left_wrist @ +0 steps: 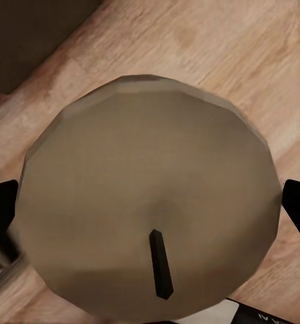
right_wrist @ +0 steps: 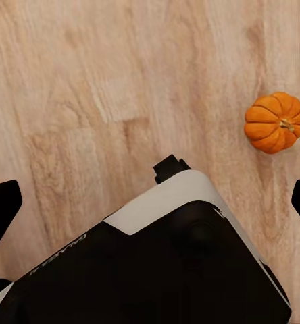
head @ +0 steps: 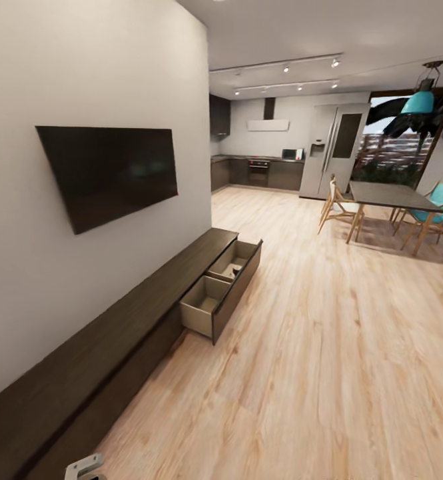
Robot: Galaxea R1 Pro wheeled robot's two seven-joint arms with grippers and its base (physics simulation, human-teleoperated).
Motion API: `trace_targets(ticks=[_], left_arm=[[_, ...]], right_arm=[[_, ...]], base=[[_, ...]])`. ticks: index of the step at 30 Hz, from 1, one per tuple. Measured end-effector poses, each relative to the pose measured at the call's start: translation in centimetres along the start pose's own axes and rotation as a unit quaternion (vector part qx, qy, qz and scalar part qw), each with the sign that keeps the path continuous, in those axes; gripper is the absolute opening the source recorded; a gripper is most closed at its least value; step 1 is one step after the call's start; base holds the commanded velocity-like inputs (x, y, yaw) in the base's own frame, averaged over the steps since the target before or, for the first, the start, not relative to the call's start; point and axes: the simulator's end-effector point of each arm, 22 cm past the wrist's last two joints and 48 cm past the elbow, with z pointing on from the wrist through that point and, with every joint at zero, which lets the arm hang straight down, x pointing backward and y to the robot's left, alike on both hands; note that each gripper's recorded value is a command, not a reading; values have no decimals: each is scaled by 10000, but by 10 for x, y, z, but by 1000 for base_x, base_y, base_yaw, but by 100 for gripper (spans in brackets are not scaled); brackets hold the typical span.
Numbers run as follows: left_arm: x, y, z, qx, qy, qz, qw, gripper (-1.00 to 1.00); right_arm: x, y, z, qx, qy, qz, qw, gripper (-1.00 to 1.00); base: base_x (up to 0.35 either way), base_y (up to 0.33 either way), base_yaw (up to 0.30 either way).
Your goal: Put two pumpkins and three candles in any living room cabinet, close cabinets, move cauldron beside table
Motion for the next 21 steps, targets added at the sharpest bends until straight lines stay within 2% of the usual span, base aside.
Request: trace_targets(ticks=[6, 16, 21], left_arm=[[0, 0, 0, 0, 0, 0, 10000, -100], [0, 0, 0, 0, -1, 0, 10000, -100], [0, -1, 0, 2, -4, -1, 10000, -100]], right_arm=[[0, 0, 0, 0, 0, 0, 10000, 100], [0, 0, 0, 0, 0, 0, 10000, 100], [0, 0, 0, 1, 0, 0, 10000, 100]], base=[[106, 55, -285], [243, 194, -285], [260, 73, -285]])
